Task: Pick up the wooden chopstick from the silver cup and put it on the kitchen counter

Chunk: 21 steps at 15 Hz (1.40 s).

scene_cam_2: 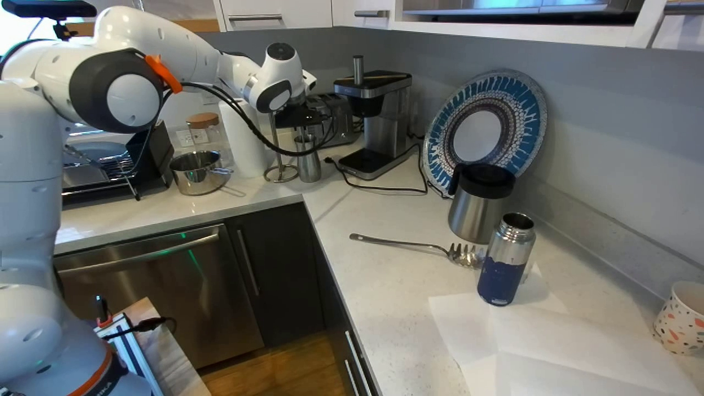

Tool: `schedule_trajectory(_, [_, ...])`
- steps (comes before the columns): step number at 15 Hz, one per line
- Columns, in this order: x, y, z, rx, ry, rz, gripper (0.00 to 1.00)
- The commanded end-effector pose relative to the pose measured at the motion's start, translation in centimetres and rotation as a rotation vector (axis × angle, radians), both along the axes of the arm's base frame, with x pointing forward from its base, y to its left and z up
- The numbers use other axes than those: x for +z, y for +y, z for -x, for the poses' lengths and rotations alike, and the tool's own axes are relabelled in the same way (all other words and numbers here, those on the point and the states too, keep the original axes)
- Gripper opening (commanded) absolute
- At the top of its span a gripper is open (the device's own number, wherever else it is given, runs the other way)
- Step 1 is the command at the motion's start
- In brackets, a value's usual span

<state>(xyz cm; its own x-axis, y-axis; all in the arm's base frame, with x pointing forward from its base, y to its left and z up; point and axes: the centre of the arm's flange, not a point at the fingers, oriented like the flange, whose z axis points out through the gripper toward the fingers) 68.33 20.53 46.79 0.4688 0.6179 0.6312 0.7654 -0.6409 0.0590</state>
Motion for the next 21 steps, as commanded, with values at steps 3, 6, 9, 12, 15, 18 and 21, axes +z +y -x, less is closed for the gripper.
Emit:
schedule_trajectory(3, [-0.1, -0.5, -0.4, 0.021, -0.008, -0.039, 0.00])
schedule_trajectory(6, [1.6, -1.2, 0.3, 0.004, -0.004, -0.054, 0.02])
schedule_trajectory(9, [4.2, -2.2, 1.3, -0.020, -0.042, -0.092, 0.02])
schedule_trajectory(12, [7.6, -2.9, 2.6, -0.041, -0.094, -0.156, 0.02])
schedule_trajectory(15, [10.4, -3.2, 3.6, -0.066, -0.140, -0.213, 0.02])
schedule_trajectory(18, [12.5, -3.5, 4.6, -0.084, -0.181, -0.248, 0.02])
schedule_trajectory(21, [14.1, -3.7, 5.7, -0.112, -0.230, -0.256, 0.02])
